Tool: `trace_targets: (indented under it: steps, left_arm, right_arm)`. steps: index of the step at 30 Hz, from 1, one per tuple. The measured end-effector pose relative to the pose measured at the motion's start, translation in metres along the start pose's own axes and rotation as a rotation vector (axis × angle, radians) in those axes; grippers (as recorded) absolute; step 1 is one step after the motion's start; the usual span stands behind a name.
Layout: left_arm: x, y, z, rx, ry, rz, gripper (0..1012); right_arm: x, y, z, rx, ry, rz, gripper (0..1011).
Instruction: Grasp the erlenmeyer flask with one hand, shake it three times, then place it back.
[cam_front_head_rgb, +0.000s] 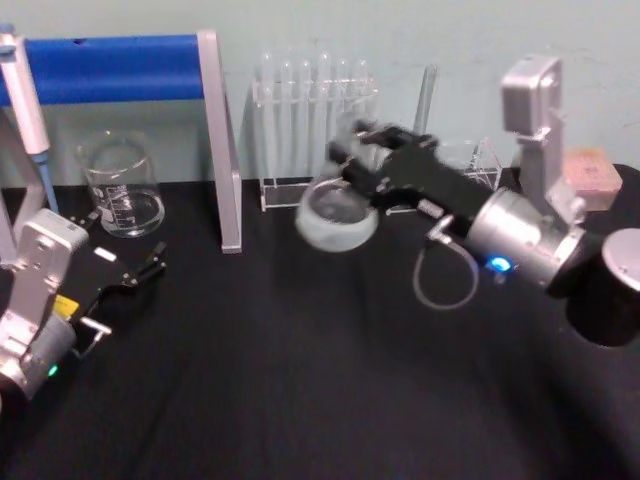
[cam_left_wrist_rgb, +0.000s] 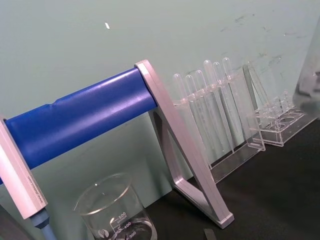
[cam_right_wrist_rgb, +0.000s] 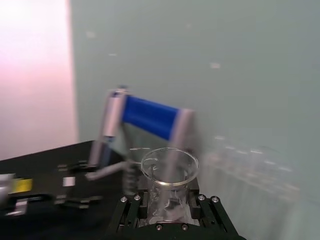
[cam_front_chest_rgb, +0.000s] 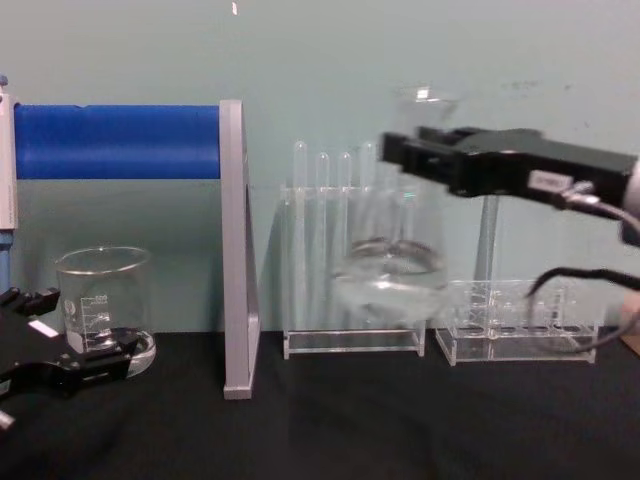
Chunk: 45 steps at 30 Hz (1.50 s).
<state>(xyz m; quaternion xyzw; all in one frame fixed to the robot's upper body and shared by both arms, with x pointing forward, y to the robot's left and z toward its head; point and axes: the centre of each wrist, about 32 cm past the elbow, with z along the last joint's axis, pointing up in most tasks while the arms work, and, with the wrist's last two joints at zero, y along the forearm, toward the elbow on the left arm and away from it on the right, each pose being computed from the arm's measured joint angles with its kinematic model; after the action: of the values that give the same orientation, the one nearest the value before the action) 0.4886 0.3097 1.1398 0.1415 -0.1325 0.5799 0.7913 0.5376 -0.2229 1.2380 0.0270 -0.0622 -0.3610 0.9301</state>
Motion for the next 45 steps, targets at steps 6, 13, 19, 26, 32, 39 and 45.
trace_targets:
  steps: [6, 13, 19, 26, 32, 39, 45]
  left_arm:
    - [0.0000, 0.0000, 0.0000, 0.000, 0.000, 0.000, 1001]
    - [0.0000, 0.0000, 0.0000, 0.000, 0.000, 0.000, 1001]
    - [0.0000, 0.0000, 0.0000, 0.000, 0.000, 0.000, 1001]
    - [0.0000, 0.0000, 0.0000, 0.000, 0.000, 0.000, 1001]
    - [0.0000, 0.0000, 0.0000, 0.000, 0.000, 0.000, 1001]
    - [0.0000, 0.0000, 0.0000, 0.000, 0.000, 0.000, 1001]
    - [0.0000, 0.0000, 0.0000, 0.000, 0.000, 0.000, 1001]
  right_arm:
    - [-0.019, 0.018, -0.001, 0.003, 0.017, 0.173, 449]
    - [-0.030, 0.029, -0.001, 0.006, 0.025, 0.276, 449]
    - [-0.031, 0.031, -0.002, 0.011, 0.028, 0.290, 449]
    - [-0.023, 0.026, -0.001, 0.016, 0.018, 0.220, 449]
    - [-0.006, 0.011, 0.000, 0.015, 0.009, 0.075, 449]
    - [0.014, -0.014, 0.003, 0.015, -0.016, -0.113, 449]
    - [0.023, -0.030, 0.005, 0.013, -0.032, -0.229, 449]
